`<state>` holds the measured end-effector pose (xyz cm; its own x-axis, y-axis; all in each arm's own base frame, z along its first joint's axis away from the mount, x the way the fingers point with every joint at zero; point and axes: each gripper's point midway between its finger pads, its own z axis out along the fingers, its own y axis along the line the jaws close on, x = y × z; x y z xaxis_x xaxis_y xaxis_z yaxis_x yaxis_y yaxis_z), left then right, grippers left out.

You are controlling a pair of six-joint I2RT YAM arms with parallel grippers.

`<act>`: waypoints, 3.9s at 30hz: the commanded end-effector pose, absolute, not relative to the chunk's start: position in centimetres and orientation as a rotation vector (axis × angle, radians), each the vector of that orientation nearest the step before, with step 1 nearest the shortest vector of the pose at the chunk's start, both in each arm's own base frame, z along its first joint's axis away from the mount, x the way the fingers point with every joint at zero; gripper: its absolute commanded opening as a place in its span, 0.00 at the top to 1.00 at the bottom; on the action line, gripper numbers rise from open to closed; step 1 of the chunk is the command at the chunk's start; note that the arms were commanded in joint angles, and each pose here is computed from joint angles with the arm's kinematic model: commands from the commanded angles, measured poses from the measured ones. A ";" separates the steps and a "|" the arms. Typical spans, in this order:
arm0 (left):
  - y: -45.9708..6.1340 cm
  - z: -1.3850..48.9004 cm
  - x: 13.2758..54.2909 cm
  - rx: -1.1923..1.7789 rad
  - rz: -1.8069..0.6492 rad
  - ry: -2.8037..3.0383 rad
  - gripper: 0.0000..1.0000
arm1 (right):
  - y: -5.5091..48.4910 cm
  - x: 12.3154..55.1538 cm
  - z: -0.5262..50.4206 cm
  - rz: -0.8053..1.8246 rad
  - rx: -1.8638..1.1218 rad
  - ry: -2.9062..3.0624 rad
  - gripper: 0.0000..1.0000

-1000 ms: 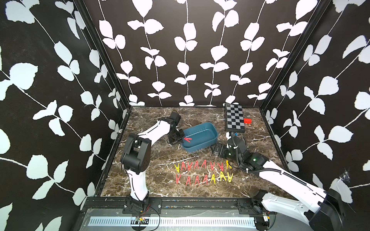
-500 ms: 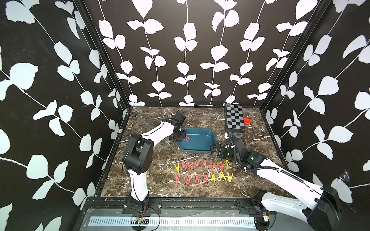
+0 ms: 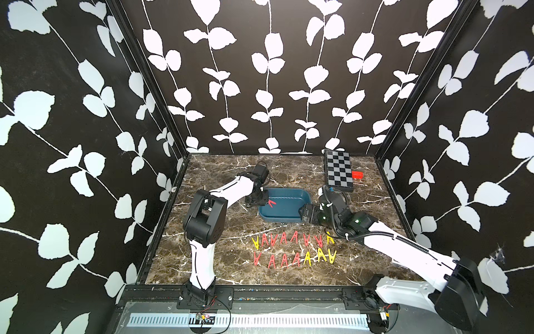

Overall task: Take the clothespins out of the storage box
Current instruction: Adjust the storage box at the center of the board, then pick up the clothespin from the storage box, then place the clothespin at the center of the board.

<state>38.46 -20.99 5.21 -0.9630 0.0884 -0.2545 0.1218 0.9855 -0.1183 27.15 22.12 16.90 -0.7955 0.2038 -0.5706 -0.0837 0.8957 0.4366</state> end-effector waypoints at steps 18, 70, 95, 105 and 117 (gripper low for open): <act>-23.4 13.8 37.7 0.001 -0.294 2.773 0.01 | 24.3 27.4 18.8 0.679 -0.037 2.350 0.01; -25.4 8.3 38.2 -0.045 -0.119 2.909 0.98 | 24.0 26.3 18.9 0.719 -0.083 2.331 0.01; -20.5 14.8 23.9 0.345 -0.216 2.812 0.98 | 24.5 24.4 19.3 0.730 -0.148 2.310 0.01; -20.1 11.8 17.0 0.560 -0.265 2.823 0.99 | 22.9 23.1 19.2 0.699 -0.108 2.305 0.01; -20.7 6.8 13.1 0.730 -0.223 2.885 1.00 | 22.1 22.0 19.4 0.683 -0.086 2.300 0.01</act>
<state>13.34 -20.43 7.69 -0.8691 0.4544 -0.1955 0.4779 0.8733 -0.0947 22.13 22.59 19.57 -0.7396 0.1164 -0.6629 -0.2737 0.8477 0.4543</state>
